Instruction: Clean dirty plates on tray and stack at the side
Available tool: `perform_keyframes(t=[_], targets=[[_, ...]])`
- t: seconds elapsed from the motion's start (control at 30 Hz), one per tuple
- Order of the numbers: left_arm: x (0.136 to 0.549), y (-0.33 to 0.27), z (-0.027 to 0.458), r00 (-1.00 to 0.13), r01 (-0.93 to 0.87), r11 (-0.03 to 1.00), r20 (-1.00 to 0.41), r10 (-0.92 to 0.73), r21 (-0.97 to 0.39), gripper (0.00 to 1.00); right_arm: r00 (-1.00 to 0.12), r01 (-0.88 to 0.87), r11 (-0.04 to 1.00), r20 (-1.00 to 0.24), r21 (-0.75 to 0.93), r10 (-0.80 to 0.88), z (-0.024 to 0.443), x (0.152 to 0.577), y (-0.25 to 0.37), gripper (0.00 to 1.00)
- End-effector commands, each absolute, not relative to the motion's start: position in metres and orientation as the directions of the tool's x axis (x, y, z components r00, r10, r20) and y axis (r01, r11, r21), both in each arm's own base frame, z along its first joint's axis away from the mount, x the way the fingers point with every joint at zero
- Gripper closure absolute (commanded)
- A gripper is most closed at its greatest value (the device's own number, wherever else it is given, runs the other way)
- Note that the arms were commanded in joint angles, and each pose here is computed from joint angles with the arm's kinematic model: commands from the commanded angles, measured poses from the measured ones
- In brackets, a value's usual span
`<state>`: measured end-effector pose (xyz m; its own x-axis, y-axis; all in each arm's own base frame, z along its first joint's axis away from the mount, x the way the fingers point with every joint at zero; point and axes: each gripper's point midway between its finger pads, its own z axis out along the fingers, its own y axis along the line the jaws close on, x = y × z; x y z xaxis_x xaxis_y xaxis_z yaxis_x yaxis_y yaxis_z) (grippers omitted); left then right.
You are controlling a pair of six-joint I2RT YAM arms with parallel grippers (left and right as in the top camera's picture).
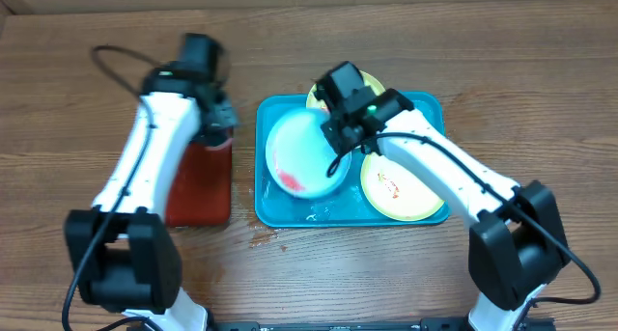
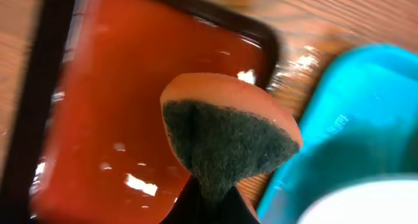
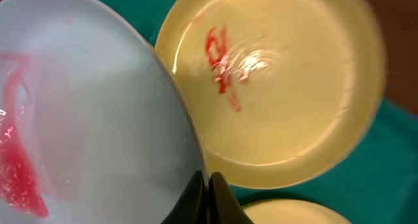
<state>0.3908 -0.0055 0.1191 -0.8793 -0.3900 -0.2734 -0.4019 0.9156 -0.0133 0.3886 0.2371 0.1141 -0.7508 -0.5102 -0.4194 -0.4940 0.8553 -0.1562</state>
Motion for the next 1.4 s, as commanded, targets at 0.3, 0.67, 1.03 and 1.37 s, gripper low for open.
perform_keyframes(t=[0.3,0.67,1.03,1.37], targets=[[0.379,0.068,0.13,-0.762,-0.598,0.79,-0.21,-0.612,-0.135,0.96,-0.515,-0.021,0.554,-0.466,-0.832,-0.72,0.276,0.395,0.226,0.96],[0.378,0.071,0.13,-0.758,-0.603,0.787,-0.21,-0.617,-0.134,0.96,-0.355,-0.198,0.222,-0.142,-0.955,-0.924,0.285,0.366,0.277,0.96],[0.378,0.071,0.13,-0.759,-0.602,0.787,-0.211,-0.616,-0.133,0.96,-0.323,-0.341,0.381,-0.273,-0.86,-0.906,0.252,0.357,0.295,0.96],[0.378,0.071,0.13,-0.758,-0.603,0.787,-0.211,-0.617,-0.134,0.96,-0.414,-0.331,0.445,-0.296,-0.832,-0.861,0.245,0.378,0.263,0.96]])
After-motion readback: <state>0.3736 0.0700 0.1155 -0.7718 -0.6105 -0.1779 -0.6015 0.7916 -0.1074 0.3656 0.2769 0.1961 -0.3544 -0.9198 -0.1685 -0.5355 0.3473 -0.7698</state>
